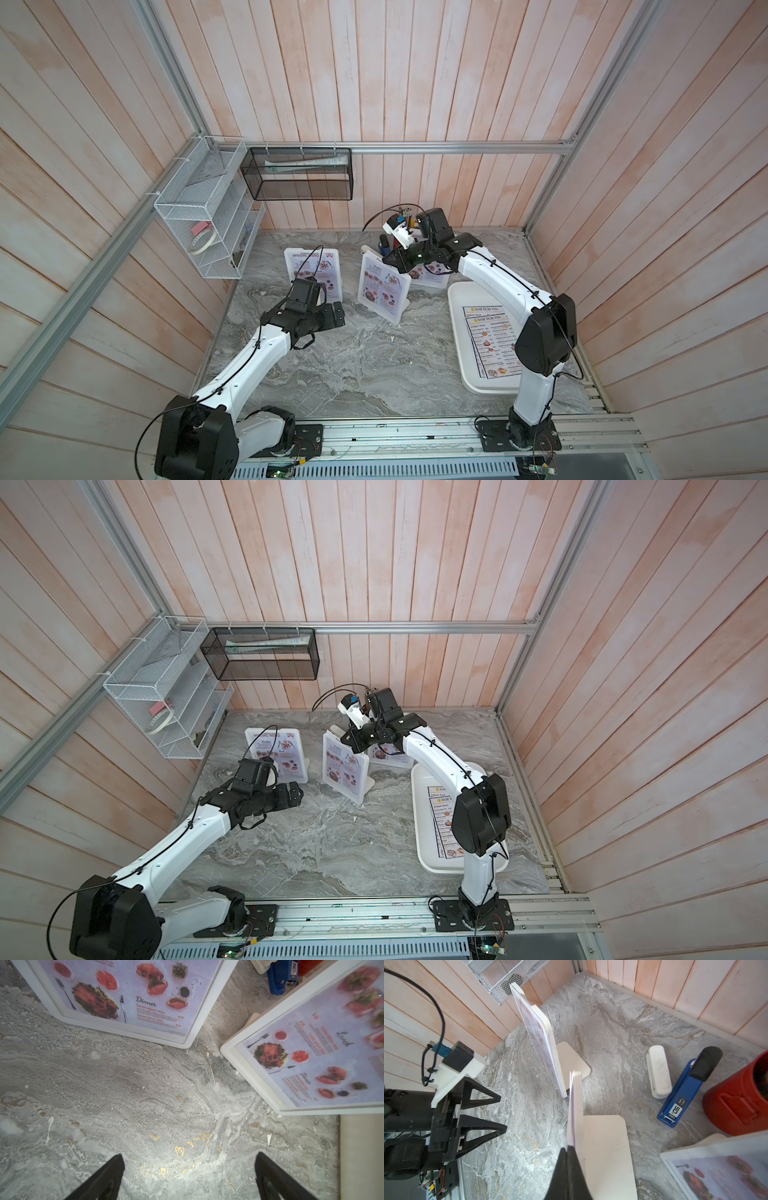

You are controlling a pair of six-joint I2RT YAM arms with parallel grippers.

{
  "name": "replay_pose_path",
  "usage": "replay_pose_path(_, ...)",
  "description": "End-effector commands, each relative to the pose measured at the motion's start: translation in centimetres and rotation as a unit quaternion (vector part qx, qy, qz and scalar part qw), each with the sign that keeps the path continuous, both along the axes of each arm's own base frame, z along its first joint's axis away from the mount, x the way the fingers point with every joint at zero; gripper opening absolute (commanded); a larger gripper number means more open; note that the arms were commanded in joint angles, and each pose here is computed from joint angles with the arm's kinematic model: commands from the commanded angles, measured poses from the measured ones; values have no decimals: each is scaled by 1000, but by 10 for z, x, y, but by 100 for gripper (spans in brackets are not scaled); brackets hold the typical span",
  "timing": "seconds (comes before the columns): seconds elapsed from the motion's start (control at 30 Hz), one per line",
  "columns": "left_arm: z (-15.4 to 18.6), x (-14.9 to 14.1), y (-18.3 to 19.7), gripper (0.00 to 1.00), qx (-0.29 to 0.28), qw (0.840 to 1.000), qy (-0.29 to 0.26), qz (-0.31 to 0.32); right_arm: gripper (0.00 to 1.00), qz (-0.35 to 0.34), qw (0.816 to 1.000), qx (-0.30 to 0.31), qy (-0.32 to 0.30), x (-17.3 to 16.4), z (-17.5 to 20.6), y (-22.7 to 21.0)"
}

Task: Replace the menus in the menu holders
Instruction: Take out the menu from the menu holder.

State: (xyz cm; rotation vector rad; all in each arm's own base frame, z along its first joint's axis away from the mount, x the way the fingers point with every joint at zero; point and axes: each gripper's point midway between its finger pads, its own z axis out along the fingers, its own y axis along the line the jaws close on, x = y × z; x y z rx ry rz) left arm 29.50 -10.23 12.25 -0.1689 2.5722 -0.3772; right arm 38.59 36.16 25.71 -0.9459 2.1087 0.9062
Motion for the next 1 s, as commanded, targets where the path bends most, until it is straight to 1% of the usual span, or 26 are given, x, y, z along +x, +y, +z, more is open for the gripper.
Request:
replay_pose_path(0.0,17,6,2,100,2,1000,-21,3,0,4,1000,21,-15,-3,20,-2)
replay_pose_path(0.13,17,5,3,100,3,1000,-22,4,0,3,1000,19,-11,-2,16,-2)
replay_pose_path(0.3,19,4,6,100,9,1000,-25,8,0,-10,999,28,-31,2,33,-5)
replay_pose_path(0.57,35,11,8,100,20,999,-41,7,0,-32,994,57,-87,9,94,-20)
replay_pose_path(0.7,45,16,10,100,29,998,-52,8,0,-35,991,69,-112,5,123,-25)
replay_pose_path(0.87,53,22,13,100,35,997,-67,14,0,-31,984,89,-149,-11,163,-34)
replay_pose_path(0.97,59,27,22,100,53,995,-82,35,0,-14,981,101,-165,-30,181,-33)
